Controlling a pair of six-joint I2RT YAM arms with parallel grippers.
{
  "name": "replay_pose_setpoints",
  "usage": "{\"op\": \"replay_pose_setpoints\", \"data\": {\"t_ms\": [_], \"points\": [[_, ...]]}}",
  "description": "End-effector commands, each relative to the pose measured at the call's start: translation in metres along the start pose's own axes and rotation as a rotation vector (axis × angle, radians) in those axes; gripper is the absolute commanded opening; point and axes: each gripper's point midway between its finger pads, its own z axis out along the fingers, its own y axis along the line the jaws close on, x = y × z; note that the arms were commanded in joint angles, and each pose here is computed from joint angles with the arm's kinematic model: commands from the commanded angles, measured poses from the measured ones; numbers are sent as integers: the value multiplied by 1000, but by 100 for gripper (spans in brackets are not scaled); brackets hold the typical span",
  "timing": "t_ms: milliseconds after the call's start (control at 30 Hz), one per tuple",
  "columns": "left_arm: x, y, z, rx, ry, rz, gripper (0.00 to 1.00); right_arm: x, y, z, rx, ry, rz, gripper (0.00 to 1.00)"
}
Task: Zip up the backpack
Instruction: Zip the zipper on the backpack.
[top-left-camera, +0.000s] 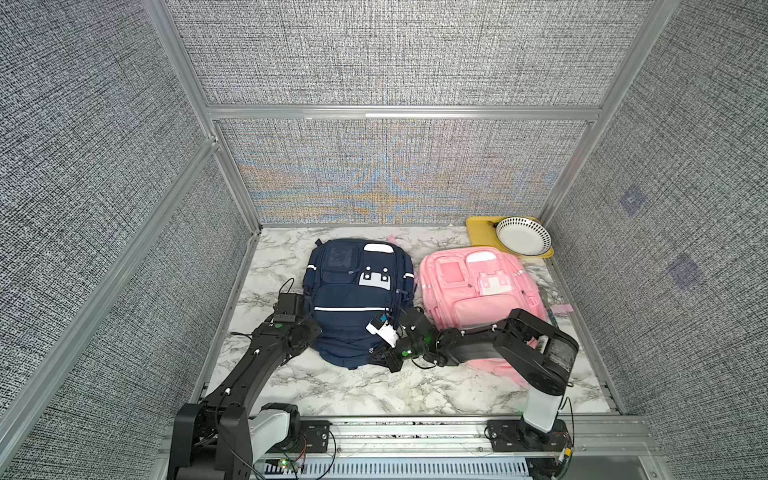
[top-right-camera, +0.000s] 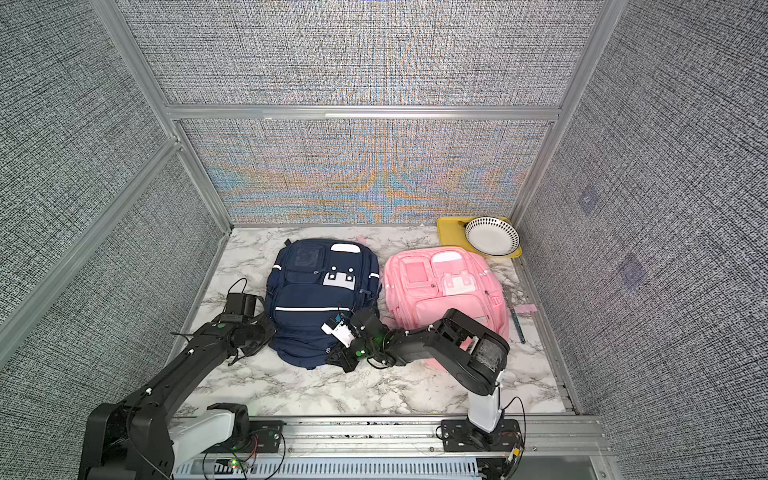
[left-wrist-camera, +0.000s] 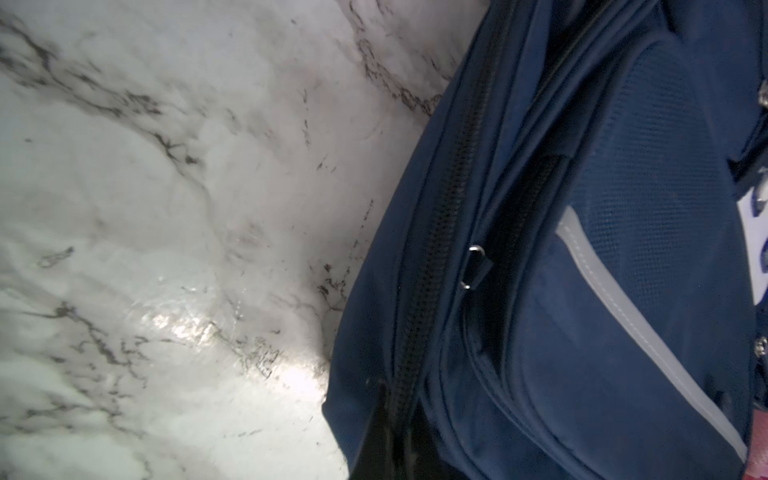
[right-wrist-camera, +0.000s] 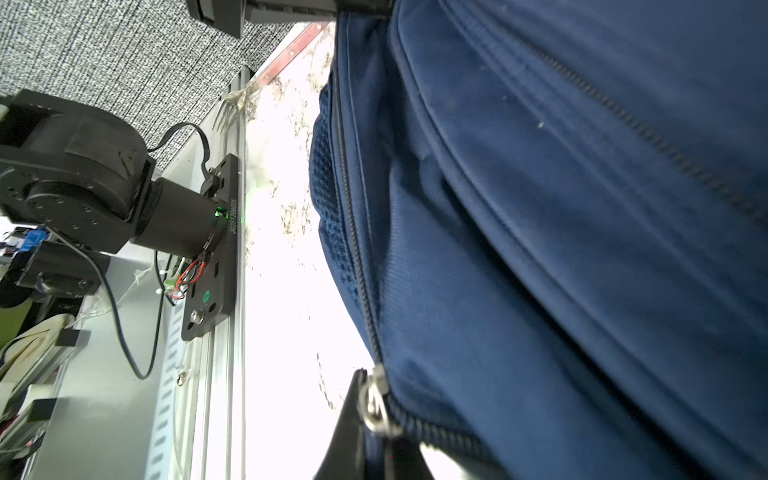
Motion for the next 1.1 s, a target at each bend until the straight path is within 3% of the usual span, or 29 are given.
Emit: {"op": "replay_pose_setpoints", "data": {"t_ms": [0,100,233,600,1067], "points": [[-20,5,0,-35,-99,17,0,22,-4,7,7,96,92,6],[-15,0,2,-3,-73,15,0,15,-3,11,25,87,90,24],[-11,-2,4,19,-59,11,0,11,-4,9,92,83,93,37],[-4,-2,5,61,-53,7,0,6,-28,-7,443,116,180,45],[0,-3,4,84,-54,19,0,-18,-43,5,581,101,196,44]]}}
